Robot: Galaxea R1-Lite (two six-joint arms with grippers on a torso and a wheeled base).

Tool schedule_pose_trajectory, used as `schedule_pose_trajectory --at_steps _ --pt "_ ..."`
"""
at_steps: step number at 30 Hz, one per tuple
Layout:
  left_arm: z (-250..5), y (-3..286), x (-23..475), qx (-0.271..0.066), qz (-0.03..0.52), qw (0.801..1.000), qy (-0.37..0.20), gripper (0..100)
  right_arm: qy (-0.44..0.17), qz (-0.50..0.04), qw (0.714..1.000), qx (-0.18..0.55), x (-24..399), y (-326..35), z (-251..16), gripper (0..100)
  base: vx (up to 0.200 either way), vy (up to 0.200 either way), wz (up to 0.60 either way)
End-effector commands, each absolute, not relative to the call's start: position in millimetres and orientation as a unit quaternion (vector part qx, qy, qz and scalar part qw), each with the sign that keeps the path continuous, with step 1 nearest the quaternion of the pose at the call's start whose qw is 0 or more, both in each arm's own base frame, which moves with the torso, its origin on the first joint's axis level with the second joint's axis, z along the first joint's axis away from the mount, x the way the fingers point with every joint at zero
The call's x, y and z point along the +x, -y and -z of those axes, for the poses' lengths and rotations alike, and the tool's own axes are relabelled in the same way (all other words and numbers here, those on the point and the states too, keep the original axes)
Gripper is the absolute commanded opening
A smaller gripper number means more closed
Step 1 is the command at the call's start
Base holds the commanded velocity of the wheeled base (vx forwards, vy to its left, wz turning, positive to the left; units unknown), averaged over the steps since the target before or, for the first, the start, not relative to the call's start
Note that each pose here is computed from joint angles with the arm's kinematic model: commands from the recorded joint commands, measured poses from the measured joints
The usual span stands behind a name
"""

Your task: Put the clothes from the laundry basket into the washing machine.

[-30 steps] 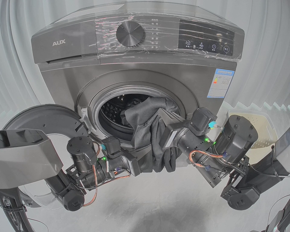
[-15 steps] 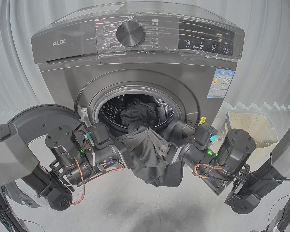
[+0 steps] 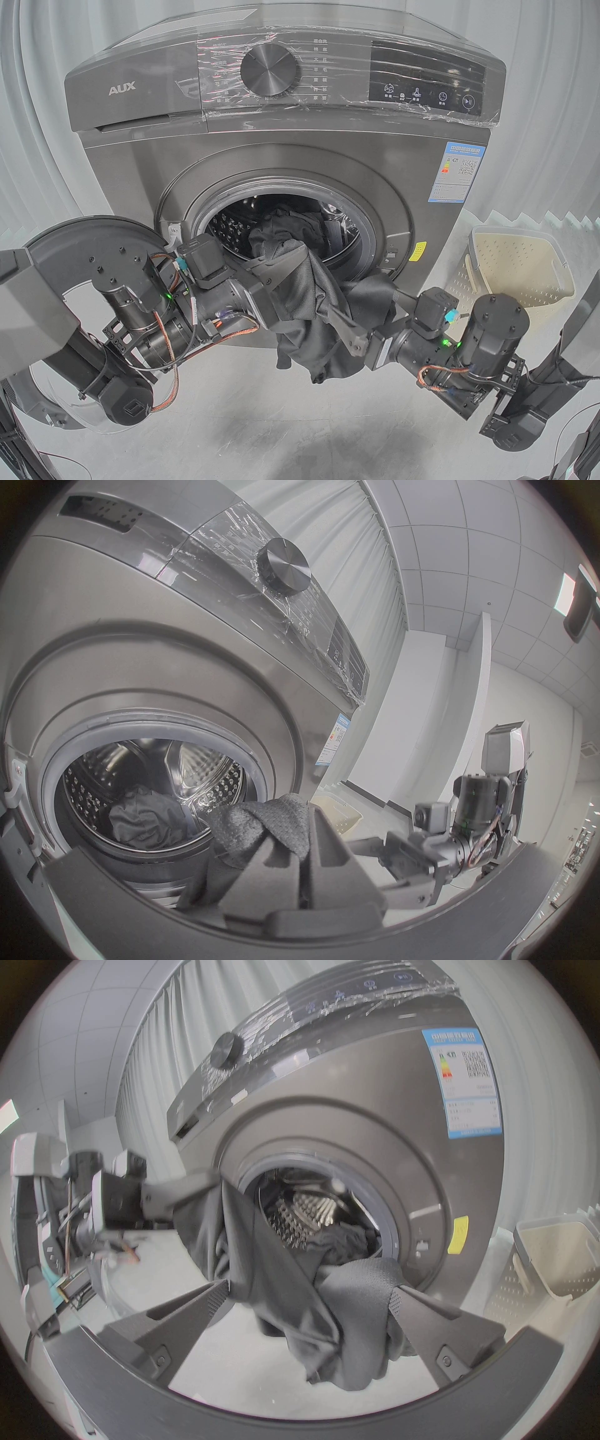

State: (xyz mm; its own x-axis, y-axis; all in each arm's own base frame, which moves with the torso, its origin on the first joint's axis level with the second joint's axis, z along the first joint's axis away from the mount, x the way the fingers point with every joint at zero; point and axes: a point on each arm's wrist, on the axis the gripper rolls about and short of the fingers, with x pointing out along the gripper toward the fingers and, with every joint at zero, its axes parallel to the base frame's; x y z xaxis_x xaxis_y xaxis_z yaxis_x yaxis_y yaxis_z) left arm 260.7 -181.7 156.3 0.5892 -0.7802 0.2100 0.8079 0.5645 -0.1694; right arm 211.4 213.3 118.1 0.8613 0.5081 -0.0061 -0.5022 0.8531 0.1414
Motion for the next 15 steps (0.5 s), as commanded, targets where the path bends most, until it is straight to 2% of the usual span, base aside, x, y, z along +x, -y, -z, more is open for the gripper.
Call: schedule_pose_trajectory --at_steps 1,2,7,11,15 --pt "-161.5 182.8 262.3 -0.127 0.45 0.882 0.065 0 -0.07 -0.279 0.957 0.04 195.9 -202.2 -97.7 100 0.0 0.0 0.0" --pt "-161.5 182.8 262.3 -0.127 0.45 0.882 0.065 0 -0.07 -0.279 0.957 0.04 195.9 -202.2 -97.7 100 0.0 0.0 0.0" --pt "-163.6 181.9 261.8 -0.126 0.449 0.882 0.069 0 -0.162 -0.279 0.947 -0.014 174.1 -183.7 -57.8 100 0.0 0.0 0.0" --pt "-165.3 181.2 262.1 -0.127 0.444 0.884 0.073 0 -0.188 -0.287 0.939 -0.028 167.0 -182.3 -47.0 100 0.0 0.0 0.0" --pt "-172.9 182.1 264.7 -0.132 0.431 0.888 0.09 0 -0.23 -0.312 0.92 -0.054 153.5 -183.4 -28.6 100 0.0 0.0 0.0"
